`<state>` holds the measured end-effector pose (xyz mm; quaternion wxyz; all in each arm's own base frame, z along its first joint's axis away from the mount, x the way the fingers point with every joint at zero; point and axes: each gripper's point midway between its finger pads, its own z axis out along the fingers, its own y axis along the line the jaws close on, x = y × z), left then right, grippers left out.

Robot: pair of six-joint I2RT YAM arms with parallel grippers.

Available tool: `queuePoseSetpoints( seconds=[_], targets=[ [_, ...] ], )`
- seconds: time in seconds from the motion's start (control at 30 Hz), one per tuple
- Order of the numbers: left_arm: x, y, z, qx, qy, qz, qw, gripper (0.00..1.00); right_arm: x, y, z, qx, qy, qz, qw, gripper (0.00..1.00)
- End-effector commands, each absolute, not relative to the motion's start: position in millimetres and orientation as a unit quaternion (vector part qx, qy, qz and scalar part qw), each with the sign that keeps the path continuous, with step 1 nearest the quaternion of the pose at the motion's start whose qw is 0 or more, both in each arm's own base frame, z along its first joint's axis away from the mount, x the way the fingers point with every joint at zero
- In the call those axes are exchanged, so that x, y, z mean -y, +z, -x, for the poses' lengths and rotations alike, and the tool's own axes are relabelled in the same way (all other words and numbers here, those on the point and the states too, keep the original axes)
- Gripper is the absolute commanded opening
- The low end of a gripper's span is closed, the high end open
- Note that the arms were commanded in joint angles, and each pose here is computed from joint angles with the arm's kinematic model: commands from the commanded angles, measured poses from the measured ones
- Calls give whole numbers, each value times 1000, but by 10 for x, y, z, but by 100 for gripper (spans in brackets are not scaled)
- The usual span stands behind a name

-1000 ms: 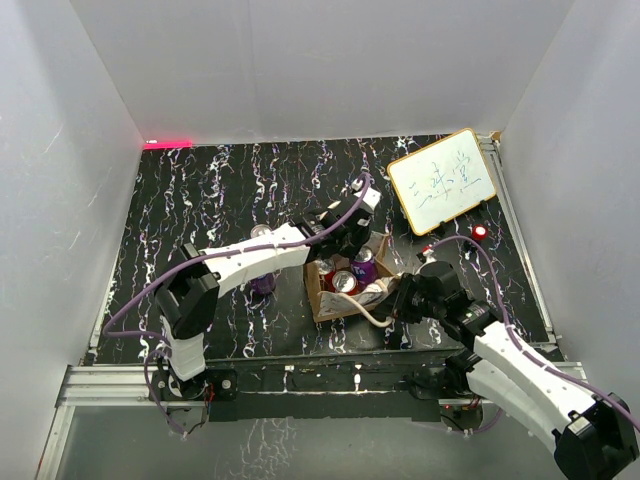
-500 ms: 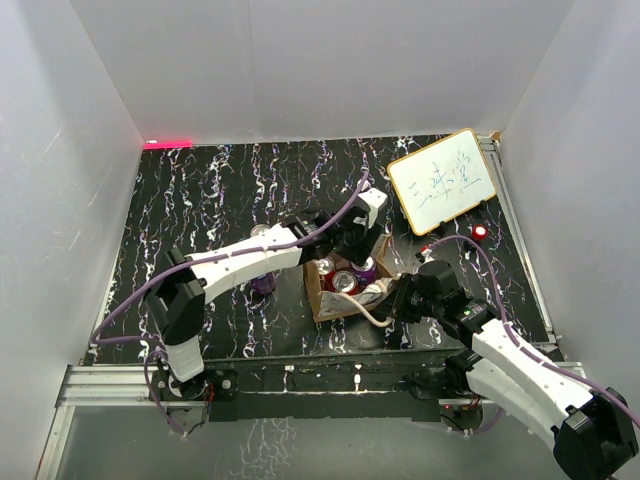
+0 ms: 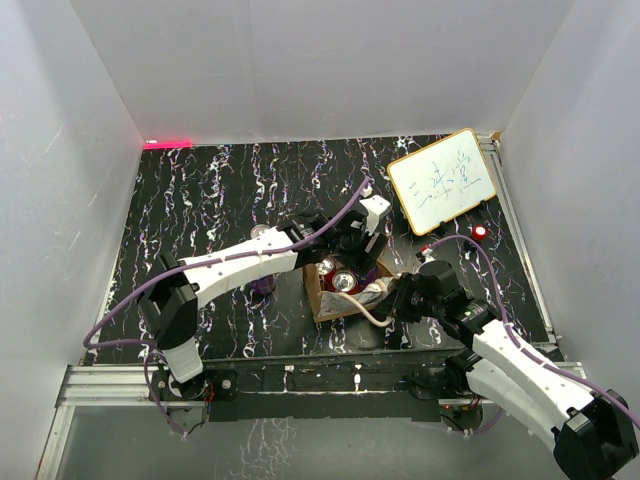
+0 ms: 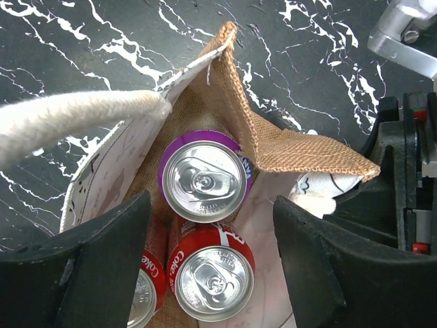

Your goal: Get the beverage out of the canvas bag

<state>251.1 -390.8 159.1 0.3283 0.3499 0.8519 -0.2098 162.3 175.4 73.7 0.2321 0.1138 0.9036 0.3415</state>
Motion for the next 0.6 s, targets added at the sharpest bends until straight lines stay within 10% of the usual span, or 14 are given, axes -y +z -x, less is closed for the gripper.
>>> queuePoseSetpoints(
  seconds=[0.0,0.57],
  targets=[
    [3936,1497,-2524,-849,-194,-364,330,71,-1789,910,-1738,-890,357,-107,265,14],
    [3971,822,-2581,-858,-86,-386,327,68,-1779,883,-1731,-891,353,-107,263,14]
  ],
)
